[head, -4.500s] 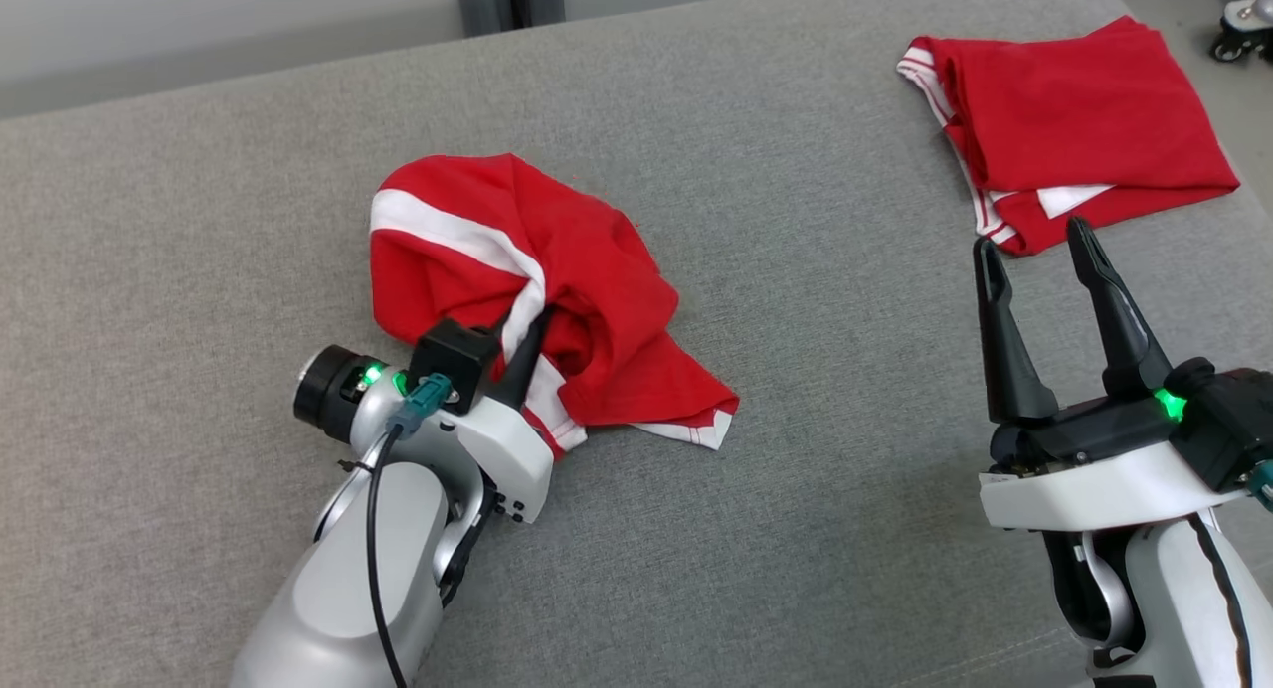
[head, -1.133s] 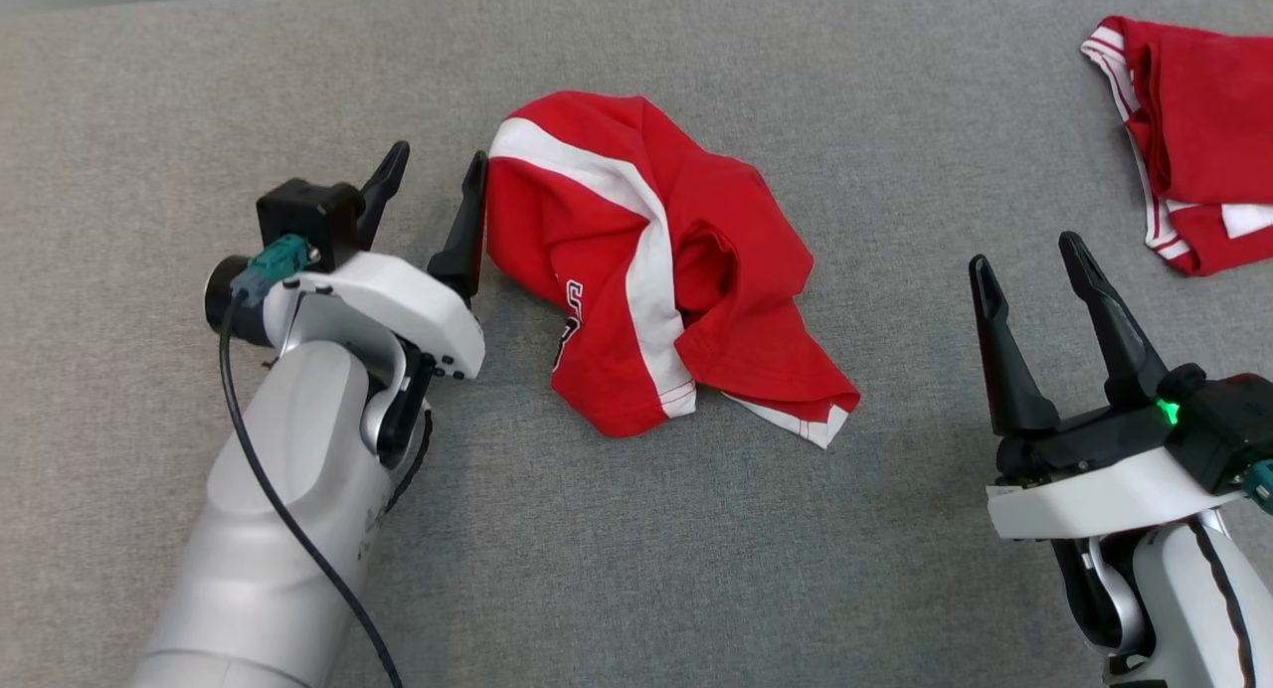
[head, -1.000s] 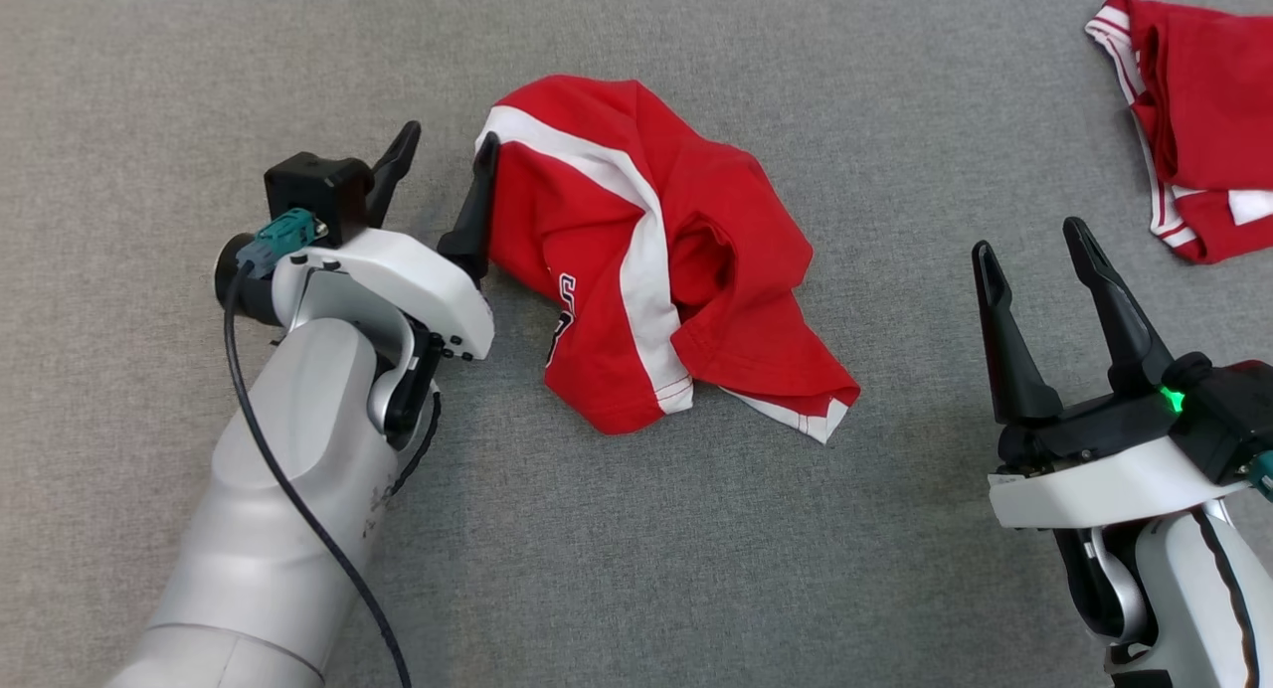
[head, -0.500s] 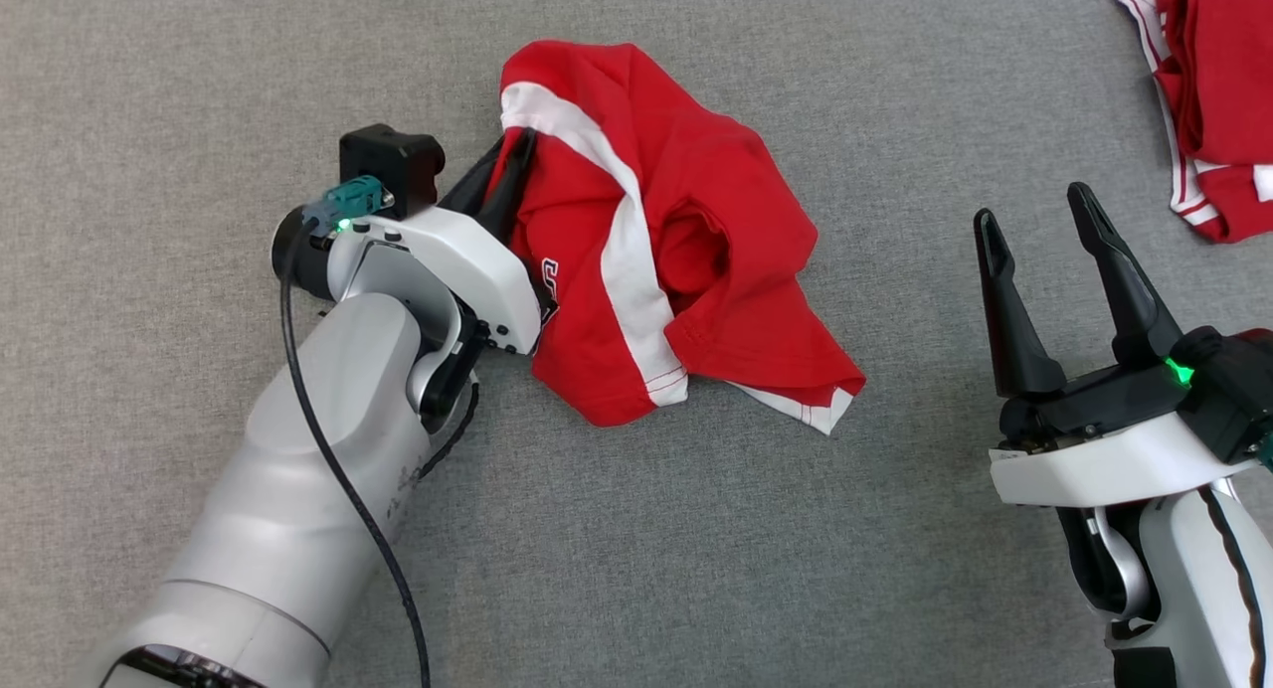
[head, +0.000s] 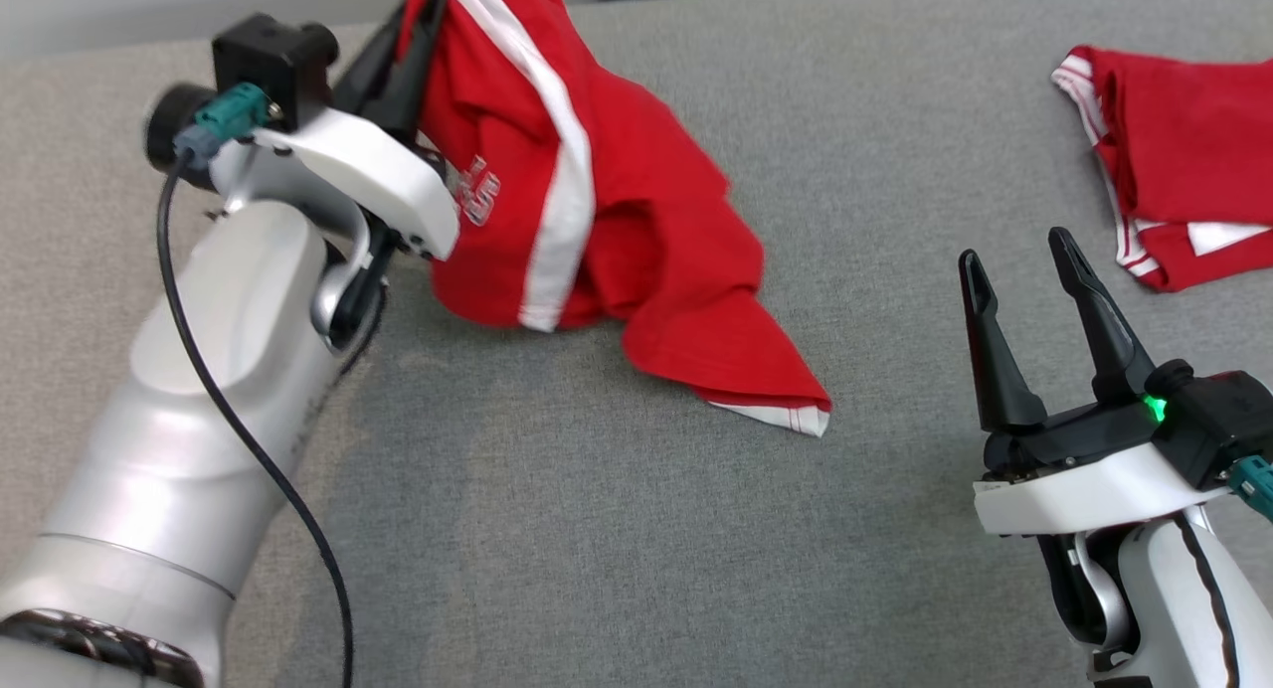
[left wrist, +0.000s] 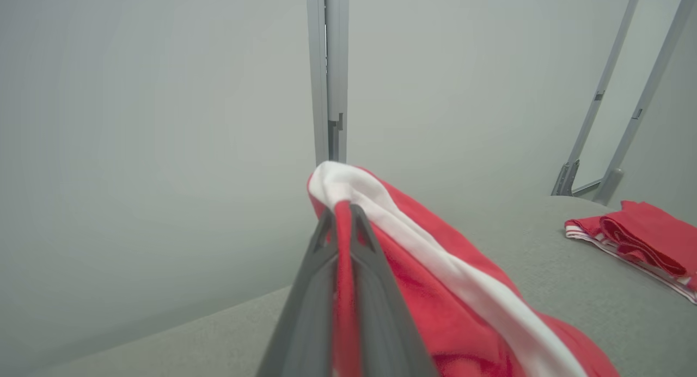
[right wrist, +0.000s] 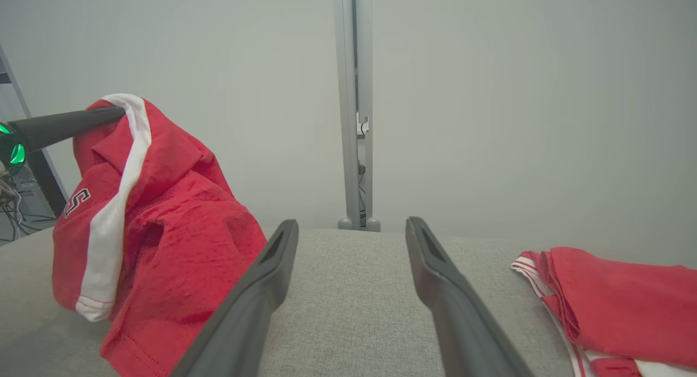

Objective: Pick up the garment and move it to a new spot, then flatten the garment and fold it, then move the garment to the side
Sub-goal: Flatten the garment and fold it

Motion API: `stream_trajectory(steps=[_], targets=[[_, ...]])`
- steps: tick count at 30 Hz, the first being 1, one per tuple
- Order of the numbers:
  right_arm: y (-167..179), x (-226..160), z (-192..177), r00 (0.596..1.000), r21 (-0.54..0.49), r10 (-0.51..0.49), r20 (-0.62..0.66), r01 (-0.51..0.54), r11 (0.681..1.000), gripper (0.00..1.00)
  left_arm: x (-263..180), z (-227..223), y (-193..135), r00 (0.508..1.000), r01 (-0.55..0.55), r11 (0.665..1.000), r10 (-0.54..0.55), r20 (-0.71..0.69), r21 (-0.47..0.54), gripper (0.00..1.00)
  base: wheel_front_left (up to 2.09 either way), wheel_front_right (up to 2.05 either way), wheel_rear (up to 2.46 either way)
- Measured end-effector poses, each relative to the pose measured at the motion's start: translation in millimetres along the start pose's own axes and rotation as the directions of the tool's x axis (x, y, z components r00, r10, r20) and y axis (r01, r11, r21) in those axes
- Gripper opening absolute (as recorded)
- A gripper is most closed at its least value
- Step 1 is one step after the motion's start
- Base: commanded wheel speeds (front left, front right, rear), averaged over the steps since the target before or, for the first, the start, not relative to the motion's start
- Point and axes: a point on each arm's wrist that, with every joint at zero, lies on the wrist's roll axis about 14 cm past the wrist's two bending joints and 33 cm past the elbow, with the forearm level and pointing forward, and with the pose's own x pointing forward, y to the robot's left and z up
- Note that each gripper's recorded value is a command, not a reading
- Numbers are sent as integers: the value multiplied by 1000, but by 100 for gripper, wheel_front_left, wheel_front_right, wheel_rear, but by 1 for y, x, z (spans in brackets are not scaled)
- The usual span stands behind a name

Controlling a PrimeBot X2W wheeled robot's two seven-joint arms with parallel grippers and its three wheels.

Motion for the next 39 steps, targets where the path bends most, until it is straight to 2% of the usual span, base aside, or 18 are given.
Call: stream_trajectory(steps=[5,9,11,15,18,22,27,32,39], targets=[[8,-9,22,999,5,1,49,-1,1000,100,-1,63,-11,998,26,991,-33,46,130,0,0,0,0],[11,-18,36,997,7,-6,81,6,1000,100,-3,100,-45,994,95,975,-104,39,199,0,0,0,0],[11,-23,41,996,8,-12,90,11,1000,100,-6,120,-67,986,135,969,-152,65,208,0,0,0,0],[10,-27,48,994,8,-22,109,21,1000,100,-10,159,-117,958,220,965,-241,153,146,0,0,0,0],[10,-28,49,993,9,-27,112,26,1000,100,-11,173,-131,949,237,966,-253,189,105,0,0,0,0],[9,-28,48,993,19,-35,109,33,999,100,-9,147,-119,975,188,979,-195,102,82,0,0,0,0],[7,-27,45,994,26,-44,105,41,999,100,-20,65,-69,995,51,999,-49,-86,21,0,0,0,0],[9,-26,39,995,33,-41,91,38,999,100,-56,-17,-33,964,-74,997,62,-257,-35,0,0,0,0],[14,-22,35,996,40,-23,81,19,999,100,-110,-86,-2,908,-232,972,204,-366,-35,0,0,0,0]])
